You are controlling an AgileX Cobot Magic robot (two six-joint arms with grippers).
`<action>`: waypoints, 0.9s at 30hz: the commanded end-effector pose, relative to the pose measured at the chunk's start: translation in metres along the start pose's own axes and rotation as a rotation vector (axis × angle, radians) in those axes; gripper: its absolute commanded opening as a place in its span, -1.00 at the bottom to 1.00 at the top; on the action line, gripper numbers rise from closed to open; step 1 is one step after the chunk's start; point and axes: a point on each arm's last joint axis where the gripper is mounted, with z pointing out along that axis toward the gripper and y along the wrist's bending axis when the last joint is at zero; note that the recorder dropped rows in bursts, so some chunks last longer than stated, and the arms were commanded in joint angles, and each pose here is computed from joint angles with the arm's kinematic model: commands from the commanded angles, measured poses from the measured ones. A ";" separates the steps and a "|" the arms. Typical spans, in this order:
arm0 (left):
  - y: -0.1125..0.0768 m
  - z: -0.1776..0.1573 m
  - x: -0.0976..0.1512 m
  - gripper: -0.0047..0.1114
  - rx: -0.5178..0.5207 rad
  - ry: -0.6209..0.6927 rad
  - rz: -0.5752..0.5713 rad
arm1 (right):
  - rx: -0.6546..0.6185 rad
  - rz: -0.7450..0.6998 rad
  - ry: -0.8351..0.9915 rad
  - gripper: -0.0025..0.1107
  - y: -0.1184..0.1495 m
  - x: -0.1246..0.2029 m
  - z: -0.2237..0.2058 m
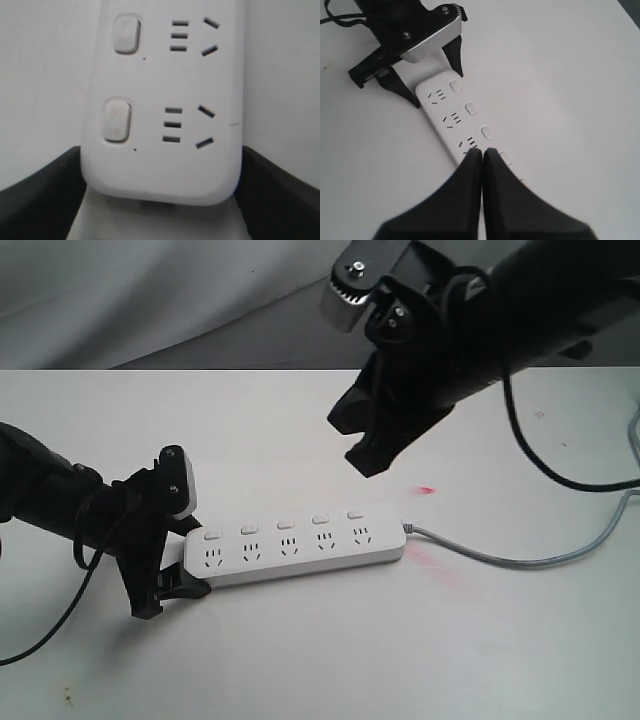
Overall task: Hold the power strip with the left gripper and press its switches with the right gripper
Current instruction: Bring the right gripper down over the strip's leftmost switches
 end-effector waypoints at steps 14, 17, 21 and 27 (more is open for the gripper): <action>0.002 0.002 0.004 -0.12 -0.020 0.025 0.016 | -0.150 -0.294 -0.168 -0.96 -0.016 0.001 0.109; 0.002 0.002 0.004 -0.12 -0.020 0.025 0.016 | -0.148 -0.297 -0.200 -0.96 -0.018 0.005 0.126; 0.002 0.002 0.004 -0.12 -0.020 0.025 0.016 | -0.157 -0.308 -0.196 -0.96 -0.019 0.013 0.144; 0.002 0.002 0.004 -0.12 -0.020 0.025 0.016 | -0.141 -0.231 -0.217 -0.96 -0.019 0.015 0.156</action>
